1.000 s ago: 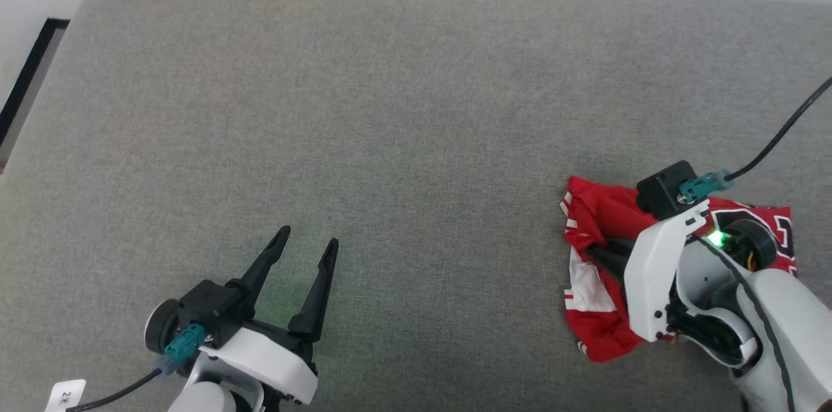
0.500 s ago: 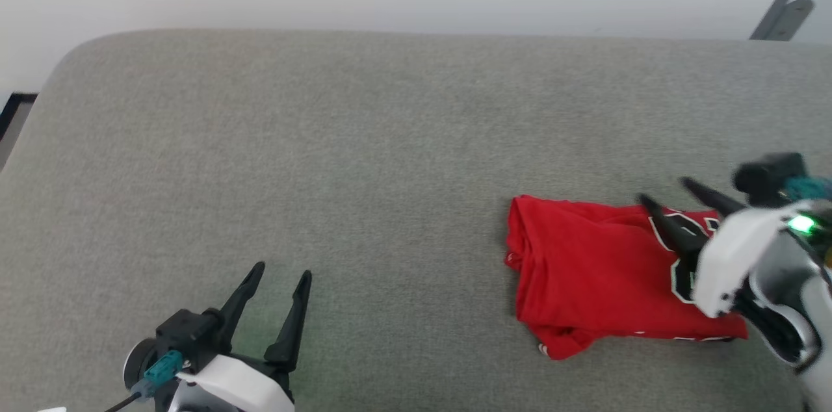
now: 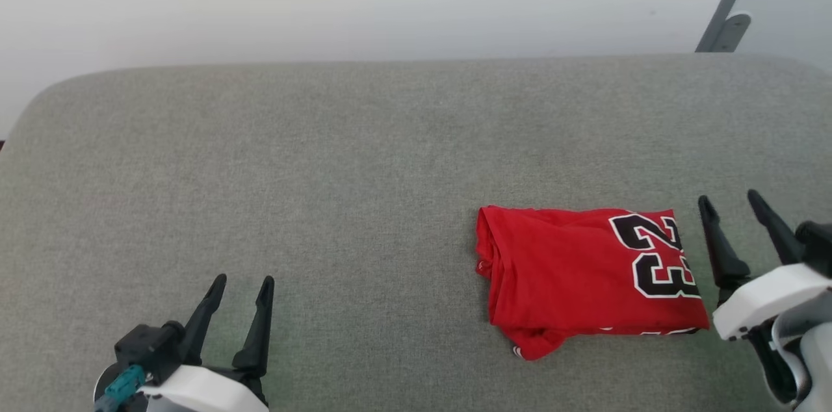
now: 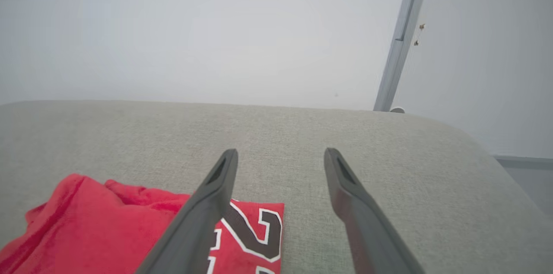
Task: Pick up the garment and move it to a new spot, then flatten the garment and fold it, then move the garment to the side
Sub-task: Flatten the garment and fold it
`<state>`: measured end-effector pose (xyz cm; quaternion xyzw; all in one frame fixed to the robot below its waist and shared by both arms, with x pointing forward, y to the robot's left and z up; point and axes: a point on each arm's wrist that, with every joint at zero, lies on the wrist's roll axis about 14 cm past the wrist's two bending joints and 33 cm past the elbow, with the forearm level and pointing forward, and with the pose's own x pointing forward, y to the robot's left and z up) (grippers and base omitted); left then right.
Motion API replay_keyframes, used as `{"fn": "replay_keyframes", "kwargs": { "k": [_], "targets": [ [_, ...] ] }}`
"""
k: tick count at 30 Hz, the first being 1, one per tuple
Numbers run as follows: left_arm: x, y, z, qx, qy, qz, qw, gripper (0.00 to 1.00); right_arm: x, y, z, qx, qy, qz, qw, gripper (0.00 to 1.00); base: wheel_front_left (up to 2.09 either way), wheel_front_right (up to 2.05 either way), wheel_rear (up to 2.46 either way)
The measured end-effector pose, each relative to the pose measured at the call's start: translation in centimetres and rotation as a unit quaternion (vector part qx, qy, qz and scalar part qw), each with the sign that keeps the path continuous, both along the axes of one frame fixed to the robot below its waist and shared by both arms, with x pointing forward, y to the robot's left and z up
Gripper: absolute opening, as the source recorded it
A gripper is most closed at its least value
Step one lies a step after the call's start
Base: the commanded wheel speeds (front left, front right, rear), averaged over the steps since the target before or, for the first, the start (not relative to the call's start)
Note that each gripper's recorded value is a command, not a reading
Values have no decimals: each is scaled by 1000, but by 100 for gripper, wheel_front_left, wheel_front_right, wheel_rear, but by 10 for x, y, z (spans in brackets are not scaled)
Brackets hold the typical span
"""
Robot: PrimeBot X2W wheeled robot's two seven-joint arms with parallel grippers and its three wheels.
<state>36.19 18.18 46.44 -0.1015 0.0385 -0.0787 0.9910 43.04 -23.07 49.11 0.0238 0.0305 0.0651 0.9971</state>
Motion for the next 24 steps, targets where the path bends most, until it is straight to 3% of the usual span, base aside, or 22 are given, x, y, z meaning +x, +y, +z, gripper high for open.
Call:
{"fn": "replay_keyframes", "kwargs": {
  "k": [8,24],
  "targets": [
    [-14,12,13,9,-24,24,999,100,-21,-3,27,31,-65,-35,997,100,0,0,0],
    [-51,34,25,16,-42,72,996,100,-66,-11,18,41,-66,-70,995,100,0,0,0]
  ]
}}
